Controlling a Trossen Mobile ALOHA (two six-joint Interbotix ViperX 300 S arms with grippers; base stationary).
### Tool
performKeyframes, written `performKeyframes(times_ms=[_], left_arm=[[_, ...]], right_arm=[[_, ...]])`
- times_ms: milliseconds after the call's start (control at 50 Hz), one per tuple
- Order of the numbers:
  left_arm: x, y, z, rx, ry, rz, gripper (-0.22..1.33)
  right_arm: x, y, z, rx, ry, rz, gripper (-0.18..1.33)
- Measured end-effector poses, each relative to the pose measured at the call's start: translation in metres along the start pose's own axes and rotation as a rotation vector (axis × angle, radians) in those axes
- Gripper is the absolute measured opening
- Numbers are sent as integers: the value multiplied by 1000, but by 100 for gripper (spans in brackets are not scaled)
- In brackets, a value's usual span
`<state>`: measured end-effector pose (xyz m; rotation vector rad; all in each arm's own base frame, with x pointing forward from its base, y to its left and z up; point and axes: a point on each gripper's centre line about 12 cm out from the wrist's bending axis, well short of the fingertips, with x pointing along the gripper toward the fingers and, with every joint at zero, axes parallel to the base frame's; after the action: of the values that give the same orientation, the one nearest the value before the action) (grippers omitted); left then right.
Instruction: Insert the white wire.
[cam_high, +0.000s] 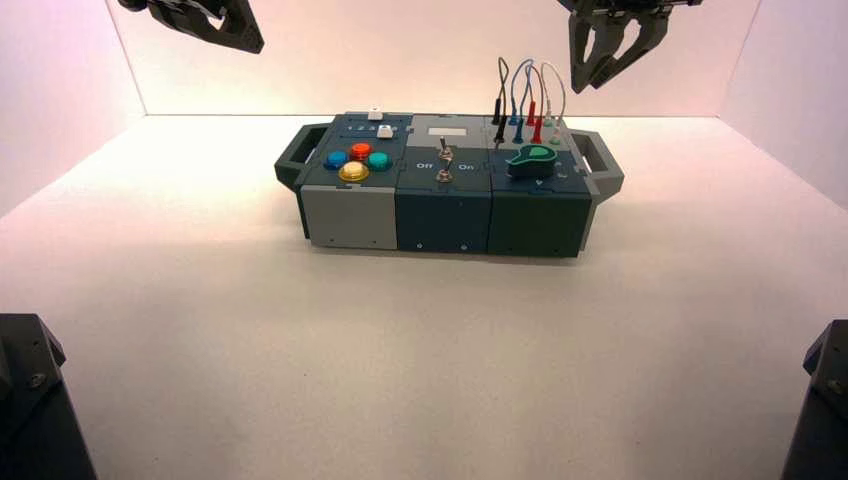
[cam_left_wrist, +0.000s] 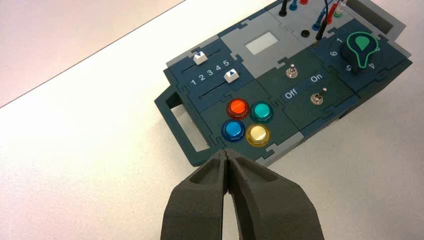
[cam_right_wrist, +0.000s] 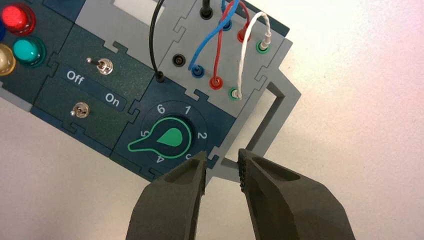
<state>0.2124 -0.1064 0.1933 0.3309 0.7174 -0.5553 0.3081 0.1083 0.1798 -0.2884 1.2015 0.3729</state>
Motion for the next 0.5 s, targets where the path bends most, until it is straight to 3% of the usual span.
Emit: performKeyframes(times_ms=[500], left_arm=[[1, 2, 0, -5, -5, 7, -16]], right_arm=[[-11, -1, -1, 5, -57, -6, 74]])
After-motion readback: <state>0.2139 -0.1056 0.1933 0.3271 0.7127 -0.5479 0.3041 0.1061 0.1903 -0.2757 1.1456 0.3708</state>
